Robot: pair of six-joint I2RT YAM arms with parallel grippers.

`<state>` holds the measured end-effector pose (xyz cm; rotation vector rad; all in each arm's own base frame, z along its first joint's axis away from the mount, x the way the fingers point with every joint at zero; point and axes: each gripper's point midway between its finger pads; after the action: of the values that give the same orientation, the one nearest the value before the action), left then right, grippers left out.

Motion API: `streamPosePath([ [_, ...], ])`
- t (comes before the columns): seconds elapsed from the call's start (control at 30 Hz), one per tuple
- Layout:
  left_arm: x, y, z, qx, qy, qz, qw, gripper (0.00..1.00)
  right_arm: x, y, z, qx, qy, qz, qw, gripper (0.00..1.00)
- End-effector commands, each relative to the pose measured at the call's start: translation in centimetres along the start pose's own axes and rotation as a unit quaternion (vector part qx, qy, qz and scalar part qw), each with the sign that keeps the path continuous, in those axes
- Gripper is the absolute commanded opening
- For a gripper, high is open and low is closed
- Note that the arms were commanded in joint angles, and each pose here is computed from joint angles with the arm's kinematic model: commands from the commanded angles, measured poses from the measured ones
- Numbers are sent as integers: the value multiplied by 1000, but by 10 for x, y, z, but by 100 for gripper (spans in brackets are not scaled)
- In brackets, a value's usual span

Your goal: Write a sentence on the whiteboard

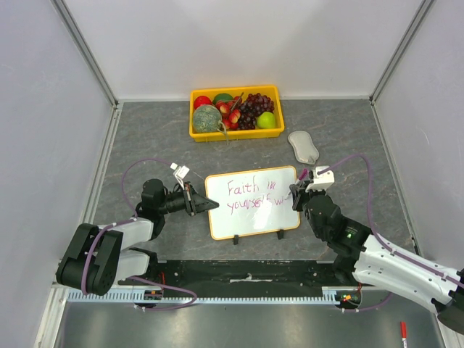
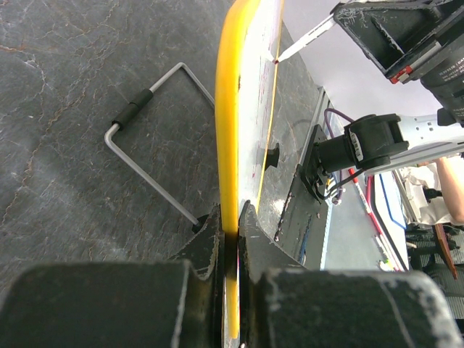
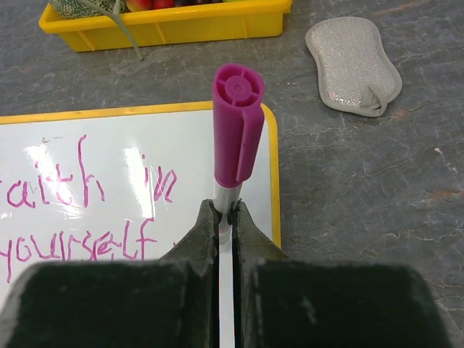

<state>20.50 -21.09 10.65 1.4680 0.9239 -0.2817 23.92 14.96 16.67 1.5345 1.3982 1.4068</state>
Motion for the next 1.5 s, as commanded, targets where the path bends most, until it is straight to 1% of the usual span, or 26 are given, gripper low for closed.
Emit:
streamPosePath([
  [0.0,17,8,2,-17,36,41,998,2,-5,-9,1,6,-7,8,1000,0],
  [0.43,17,7,2,-16,36,41,998,2,-11,-29,-4,34,-4,8,999,0],
  [0.93,18,7,2,-16,37,40,998,2,-2,11,0,-17,-14,23,999,0],
  [1.47,17,7,2,-16,36,40,998,2,-4,27,-2,-41,-25,33,998,0],
])
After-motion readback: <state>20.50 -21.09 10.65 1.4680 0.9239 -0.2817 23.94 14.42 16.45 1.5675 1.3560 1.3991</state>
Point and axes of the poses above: each gripper's point midway between its finger pads, its own z axis out along the fingers, its own x axis along the line the jaws close on, y = z × x, and after that the axes turned 6 degrees about z, right-handed
